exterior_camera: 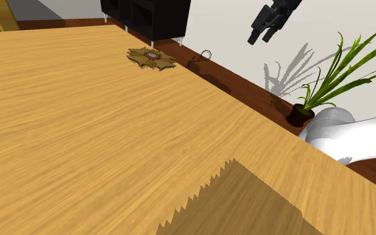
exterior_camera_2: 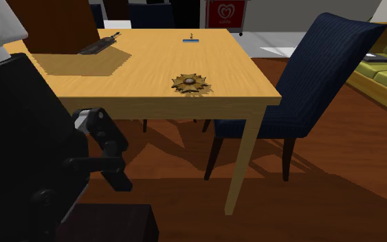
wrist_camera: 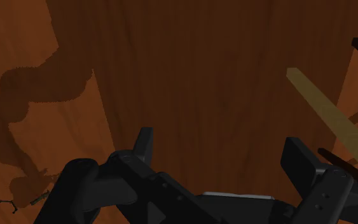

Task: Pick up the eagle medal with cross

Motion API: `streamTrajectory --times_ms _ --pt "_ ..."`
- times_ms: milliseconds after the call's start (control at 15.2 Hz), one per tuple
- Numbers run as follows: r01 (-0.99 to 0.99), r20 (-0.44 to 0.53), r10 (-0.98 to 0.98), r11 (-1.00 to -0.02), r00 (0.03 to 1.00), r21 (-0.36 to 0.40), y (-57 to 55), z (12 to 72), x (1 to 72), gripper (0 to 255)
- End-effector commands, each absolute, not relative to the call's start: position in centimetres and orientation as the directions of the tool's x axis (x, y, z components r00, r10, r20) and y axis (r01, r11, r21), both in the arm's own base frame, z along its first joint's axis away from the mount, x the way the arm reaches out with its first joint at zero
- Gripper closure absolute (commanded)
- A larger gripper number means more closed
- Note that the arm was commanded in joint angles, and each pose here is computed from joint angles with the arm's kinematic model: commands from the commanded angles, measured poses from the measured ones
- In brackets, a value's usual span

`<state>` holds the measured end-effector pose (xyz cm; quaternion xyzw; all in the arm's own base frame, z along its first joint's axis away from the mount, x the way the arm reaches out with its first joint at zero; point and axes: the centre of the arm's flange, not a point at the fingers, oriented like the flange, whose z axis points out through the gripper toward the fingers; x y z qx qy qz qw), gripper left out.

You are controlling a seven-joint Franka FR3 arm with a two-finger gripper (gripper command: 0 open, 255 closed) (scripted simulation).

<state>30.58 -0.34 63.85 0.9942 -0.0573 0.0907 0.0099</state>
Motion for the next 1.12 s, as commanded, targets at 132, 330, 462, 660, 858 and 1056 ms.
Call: streamTrajectory --times_ms 132,330,462,660,858,1056 --pt "-0.162 0.167 -0.160 -0.987 0.973 0.002 2.3 63.9 30.8 0" --pt "-0.231 0.144 -0.230 -0.973 0.962 -0.008 6.2 64.1 31.3 0" --pt "-0.277 0.128 -0.276 -0.961 0.952 -0.014 8.8 64.2 31.8 0" --pt "-0.344 0.105 -0.344 -0.939 0.933 -0.021 12.6 64.4 32.8 0" --pt "-0.410 0.080 -0.410 -0.912 0.908 -0.026 16.3 64.7 34.0 0" --pt "-0.473 0.055 -0.474 -0.880 0.879 -0.030 19.9 65.0 35.5 0"
